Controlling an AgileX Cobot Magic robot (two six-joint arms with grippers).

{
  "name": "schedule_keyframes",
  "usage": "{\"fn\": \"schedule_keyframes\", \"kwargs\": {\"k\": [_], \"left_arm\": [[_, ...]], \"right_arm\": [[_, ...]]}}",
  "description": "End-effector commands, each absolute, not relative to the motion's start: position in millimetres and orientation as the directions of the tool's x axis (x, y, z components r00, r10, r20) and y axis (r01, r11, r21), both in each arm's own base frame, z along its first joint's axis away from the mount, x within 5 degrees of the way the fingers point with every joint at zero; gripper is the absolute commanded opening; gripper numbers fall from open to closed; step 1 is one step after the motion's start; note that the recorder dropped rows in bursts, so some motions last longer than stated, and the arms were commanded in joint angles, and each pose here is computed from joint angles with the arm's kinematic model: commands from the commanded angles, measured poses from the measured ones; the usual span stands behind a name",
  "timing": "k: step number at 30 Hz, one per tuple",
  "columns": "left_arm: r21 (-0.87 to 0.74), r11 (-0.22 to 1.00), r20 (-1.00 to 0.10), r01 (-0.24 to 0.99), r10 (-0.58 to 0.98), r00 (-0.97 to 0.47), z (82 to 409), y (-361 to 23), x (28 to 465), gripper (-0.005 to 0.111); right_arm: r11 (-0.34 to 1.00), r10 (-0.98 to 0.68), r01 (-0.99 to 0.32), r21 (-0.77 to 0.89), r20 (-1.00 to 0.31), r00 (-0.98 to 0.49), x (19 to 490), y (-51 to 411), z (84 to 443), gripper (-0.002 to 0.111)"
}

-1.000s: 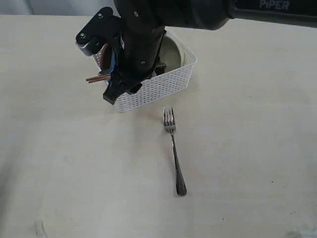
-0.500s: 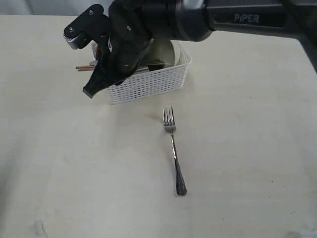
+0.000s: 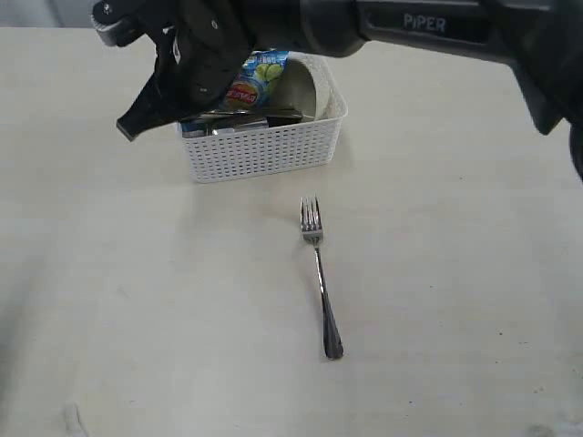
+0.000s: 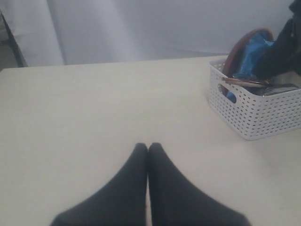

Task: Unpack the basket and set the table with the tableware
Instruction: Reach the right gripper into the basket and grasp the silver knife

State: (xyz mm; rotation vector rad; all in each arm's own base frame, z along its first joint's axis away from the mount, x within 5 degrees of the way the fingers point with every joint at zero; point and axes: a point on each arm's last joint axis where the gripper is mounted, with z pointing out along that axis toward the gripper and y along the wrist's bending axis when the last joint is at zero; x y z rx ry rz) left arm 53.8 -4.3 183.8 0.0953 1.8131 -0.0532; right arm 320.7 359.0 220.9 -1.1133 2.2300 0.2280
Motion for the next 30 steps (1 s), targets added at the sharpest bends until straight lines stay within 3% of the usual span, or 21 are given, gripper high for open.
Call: {"fn": "schedule_keyframes", "kwargs": {"k": [1,4,10,17,24,26,30], "left_arm": [[0.013,0.995,-0.973,0.101,0.036,-0.227,184,-5,54,0.000],[0.013,0.995,-0.973,0.101,0.036,-0.227,184,-5,54,0.000],[0.013,0.995,-0.973,0.101,0.036,-0.227,184,-5,54,0.000],[0.013,0.995,-0.973,0.101,0.036,-0.227,184,-5,54,0.000],[0.013,0.995,-0.973,0.101,0.036,-0.227,184,-5,54,0.000],[0.013,0.995,-0.973,0.101,0.036,-0.227,184,-5,54,0.000],[0.013,0.995,-0.973,0.101,0.036,-0.227,184,-5,54,0.000]], "right_arm": [[0.618,-0.683,-0.765,-0.180,-0.606,-0.409,327,357,243,0.029],[0.623,-0.682,-0.759,-0.188,-0.605,-0.410,332,354,243,0.046],[0.639,-0.694,-0.752,-0.161,-0.542,-0.474,346,346,213,0.042],[0.306,-0.912,-0.876,-0.372,-0.379,-0.158,352,346,186,0.042],[0.239,-0.929,-0.857,-0.456,-0.364,-0.066,360,352,171,0.042],[0.235,-0.931,-0.847,-0.477,-0.360,-0.056,362,352,172,0.038],[0.225,-0.936,-0.844,-0.487,-0.348,-0.049,362,351,172,0.014]]}}
